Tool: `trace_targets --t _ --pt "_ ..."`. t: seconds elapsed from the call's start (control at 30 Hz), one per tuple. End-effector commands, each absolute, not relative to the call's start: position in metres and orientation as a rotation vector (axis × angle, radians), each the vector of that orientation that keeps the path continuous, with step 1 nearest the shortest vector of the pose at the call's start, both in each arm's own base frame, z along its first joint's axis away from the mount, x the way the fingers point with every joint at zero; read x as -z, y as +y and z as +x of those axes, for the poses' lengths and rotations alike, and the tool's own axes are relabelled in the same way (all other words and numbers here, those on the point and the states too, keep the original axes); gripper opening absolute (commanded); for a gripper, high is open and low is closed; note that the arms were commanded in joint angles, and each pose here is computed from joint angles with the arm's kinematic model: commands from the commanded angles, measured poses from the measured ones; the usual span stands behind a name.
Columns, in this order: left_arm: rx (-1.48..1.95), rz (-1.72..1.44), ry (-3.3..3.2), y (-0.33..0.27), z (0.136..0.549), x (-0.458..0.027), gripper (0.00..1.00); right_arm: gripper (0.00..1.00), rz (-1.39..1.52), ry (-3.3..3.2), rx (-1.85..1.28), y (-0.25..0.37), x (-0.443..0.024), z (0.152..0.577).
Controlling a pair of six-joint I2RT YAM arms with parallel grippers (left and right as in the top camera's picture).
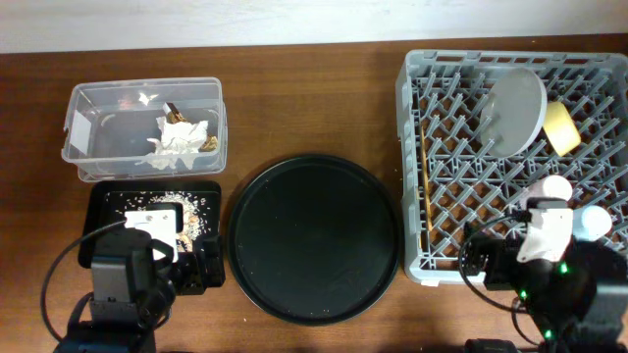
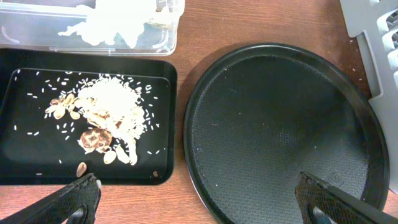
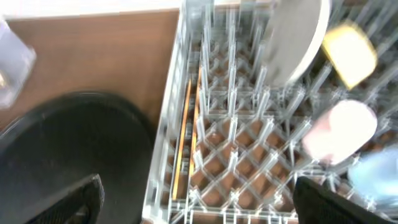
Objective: Sort waste into correct bins and load items into the dishwasher rack
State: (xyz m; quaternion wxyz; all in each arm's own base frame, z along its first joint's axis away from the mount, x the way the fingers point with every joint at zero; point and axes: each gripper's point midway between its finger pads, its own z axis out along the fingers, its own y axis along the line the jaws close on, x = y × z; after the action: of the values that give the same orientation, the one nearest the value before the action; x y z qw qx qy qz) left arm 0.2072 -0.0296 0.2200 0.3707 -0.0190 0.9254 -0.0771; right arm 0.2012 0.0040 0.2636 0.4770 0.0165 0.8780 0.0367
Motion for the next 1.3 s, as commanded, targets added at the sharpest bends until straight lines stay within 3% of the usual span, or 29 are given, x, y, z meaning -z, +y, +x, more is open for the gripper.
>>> trace_targets --t 0.0,0.37,0.5,0.63,1.27 --pt "0.179 -0.038 2.374 -0.028 0.207 -0.218 0.99 0.98 0.041 1.996 -0.057 0.0 -0.26 0.203" --pt "0.18 -0.038 2.374 -0.028 0.207 -0.218 0.99 0.98 -0.017 1.432 -0.035 0.001 -0.208 0.244" --pt "0.18 -0.038 2.374 -0.028 0.207 -0.218 0.99 0.98 -0.017 1.461 -0.039 0.002 -0.202 0.245" --pt "0.18 -0.038 2.375 -0.028 0.207 -0.218 0.99 0.98 -0.003 1.647 -0.048 0.001 -0.156 0.246" --pt "0.179 -0.037 2.369 -0.028 0.205 -0.219 0.99 0.98 -0.003 1.649 -0.049 0.001 -0.156 0.246"
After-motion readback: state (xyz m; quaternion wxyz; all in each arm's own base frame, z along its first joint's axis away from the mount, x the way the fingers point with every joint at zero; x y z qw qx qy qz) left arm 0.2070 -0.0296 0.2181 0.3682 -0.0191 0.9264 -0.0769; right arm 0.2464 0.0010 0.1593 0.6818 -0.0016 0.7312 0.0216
